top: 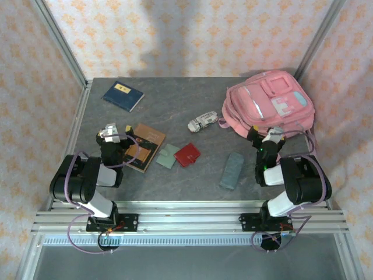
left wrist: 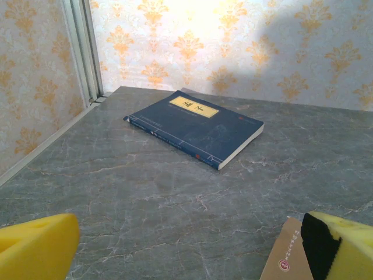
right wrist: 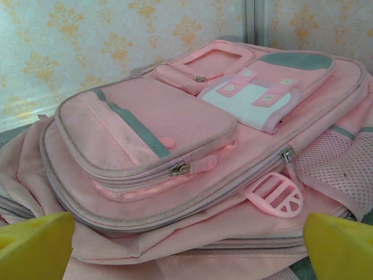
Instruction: Pack the student bag
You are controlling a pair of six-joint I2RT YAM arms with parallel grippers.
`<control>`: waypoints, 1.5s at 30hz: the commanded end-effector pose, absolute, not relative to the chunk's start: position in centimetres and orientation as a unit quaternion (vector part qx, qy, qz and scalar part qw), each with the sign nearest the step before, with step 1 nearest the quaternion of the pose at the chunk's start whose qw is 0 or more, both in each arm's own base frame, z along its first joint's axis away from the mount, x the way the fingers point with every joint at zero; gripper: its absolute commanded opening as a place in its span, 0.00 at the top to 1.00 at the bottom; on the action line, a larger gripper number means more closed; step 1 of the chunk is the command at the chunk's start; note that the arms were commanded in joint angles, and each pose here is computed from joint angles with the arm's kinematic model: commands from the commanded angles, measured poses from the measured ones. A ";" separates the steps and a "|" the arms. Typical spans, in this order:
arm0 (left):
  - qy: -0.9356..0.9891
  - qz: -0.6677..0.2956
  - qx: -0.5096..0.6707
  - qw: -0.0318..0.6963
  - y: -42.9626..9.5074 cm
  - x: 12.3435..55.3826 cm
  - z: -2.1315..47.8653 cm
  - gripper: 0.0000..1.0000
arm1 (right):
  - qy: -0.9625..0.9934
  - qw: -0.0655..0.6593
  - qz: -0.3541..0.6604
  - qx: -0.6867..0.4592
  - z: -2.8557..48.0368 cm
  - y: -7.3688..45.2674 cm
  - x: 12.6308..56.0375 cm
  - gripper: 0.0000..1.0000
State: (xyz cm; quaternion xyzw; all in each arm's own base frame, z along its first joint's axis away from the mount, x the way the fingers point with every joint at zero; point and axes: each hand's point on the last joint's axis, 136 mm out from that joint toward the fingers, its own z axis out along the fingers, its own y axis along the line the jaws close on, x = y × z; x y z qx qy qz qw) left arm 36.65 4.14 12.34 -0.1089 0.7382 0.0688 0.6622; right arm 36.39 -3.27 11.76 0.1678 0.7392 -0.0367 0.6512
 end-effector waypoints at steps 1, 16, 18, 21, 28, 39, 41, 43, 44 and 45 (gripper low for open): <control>0.728 0.054 -0.110 0.674 3.9 37.1 13.4 0.00 | 0.730 0.662 -0.039 0.166 12.7 -3.5 36.6 0.01; 0.728 0.055 -0.112 0.674 4.0 37.0 13.4 0.00 | 0.731 0.661 -0.038 0.166 12.7 -3.5 36.7 0.00; 0.729 0.055 -0.112 0.673 4.0 37.1 13.4 0.00 | 0.731 0.661 -0.039 0.166 12.7 -3.5 36.7 0.00; 0.728 0.055 -0.110 0.674 3.9 37.1 13.4 0.00 | 0.730 0.661 -0.038 0.166 12.7 -3.5 36.7 0.00; 0.728 0.054 -0.110 0.675 3.9 37.1 13.4 0.00 | 0.730 0.661 -0.038 0.166 12.7 -3.5 36.7 0.00; 0.725 0.062 -0.118 0.675 4.3 37.0 13.5 0.00 | 0.730 0.662 -0.039 0.166 12.7 -3.5 36.6 0.00; 0.709 0.108 -0.173 0.675 6.0 36.2 14.3 0.00 | 0.726 0.667 -0.038 0.165 13.5 -3.4 36.8 0.00; 0.715 0.117 -0.184 0.664 6.3 36.6 15.1 0.00 | 0.744 0.646 -0.045 0.165 14.1 -3.4 38.0 0.00; 0.724 0.114 -0.175 0.657 6.0 37.2 15.6 0.00 | 0.754 0.629 -0.055 0.180 14.3 -3.8 38.6 0.00; 0.729 0.113 -0.169 0.654 5.8 37.6 16.2 0.00 | 0.760 0.619 -0.060 0.188 14.5 -4.0 39.0 0.00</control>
